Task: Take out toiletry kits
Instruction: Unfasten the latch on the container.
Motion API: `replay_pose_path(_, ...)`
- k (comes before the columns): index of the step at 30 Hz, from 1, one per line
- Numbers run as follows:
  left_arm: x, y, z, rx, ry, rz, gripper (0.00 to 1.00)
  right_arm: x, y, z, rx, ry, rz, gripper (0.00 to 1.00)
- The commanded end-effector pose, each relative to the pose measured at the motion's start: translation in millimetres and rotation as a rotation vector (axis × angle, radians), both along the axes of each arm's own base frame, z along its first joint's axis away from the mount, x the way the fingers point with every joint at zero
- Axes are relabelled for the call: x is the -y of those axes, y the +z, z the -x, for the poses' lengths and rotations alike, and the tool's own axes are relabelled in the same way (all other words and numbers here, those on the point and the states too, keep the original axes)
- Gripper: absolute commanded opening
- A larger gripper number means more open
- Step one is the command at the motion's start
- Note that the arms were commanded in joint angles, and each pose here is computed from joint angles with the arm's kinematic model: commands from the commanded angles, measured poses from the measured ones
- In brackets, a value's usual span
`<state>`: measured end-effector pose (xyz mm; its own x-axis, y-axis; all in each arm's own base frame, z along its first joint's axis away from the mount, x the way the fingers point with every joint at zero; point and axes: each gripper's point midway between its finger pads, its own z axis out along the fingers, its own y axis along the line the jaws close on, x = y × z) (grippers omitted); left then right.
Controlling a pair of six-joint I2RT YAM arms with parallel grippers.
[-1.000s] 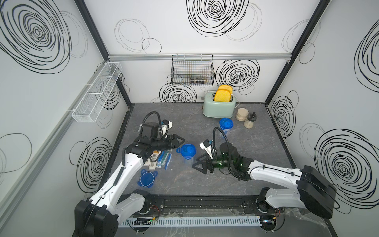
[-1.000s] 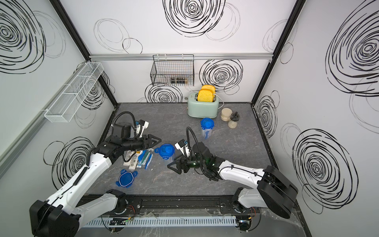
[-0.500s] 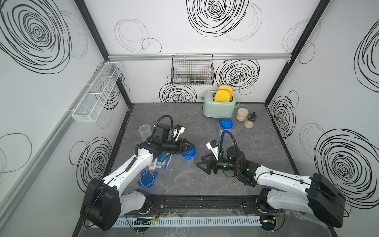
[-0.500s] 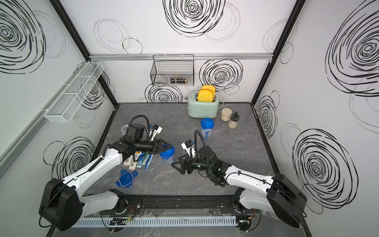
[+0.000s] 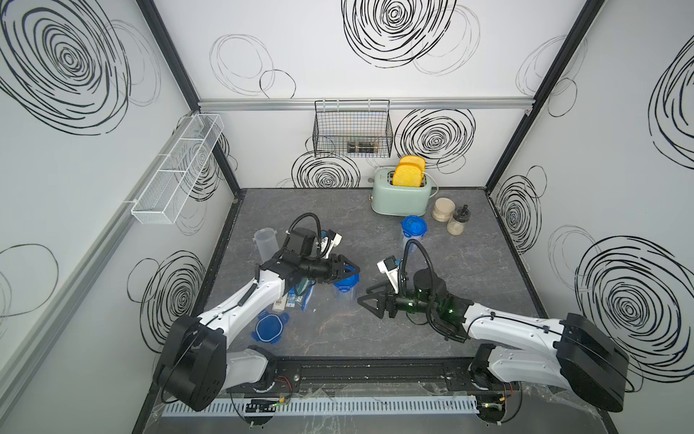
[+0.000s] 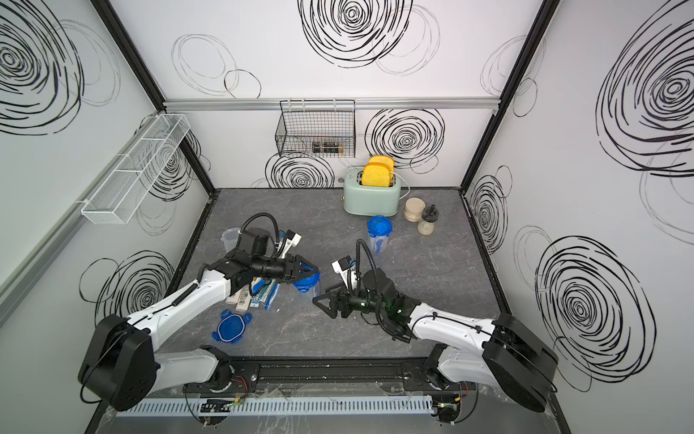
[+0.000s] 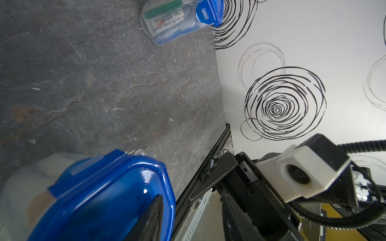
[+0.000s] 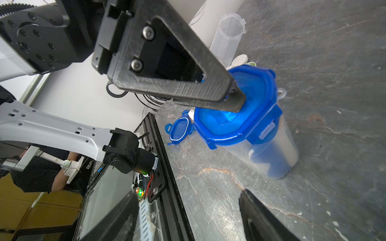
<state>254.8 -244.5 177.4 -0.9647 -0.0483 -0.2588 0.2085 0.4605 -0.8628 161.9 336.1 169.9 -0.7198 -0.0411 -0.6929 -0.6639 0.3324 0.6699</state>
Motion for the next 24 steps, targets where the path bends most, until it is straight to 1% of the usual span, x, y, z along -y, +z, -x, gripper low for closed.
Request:
replay_pose_path(1,0,-10,1,-0.02,-0.001,0.002,0.5,-12,19,-5,0.0,-0.022,-0.06,0.77)
replay_pose_path(9,-3,-22,3,-0.046,0.004,-0.008,0.5,-25,17,-4,-0.033,-0.079,-0.114,0.76)
replay_pose_path(13,-5,-27,2,-0.058,0.011,-0.016,0.5,-30,17,-7,-0.025,-0.109,-0.126,0.76)
replay_pose_path(18,-7,-32,2,-0.072,0.017,-0.028,0.5,-36,15,-5,-0.043,-0.117,-0.148,0.76)
replay_pose_path(24,-7,-35,1,-0.077,0.019,-0.034,0.49,-42,7,-4,-0.045,-0.131,-0.146,0.76)
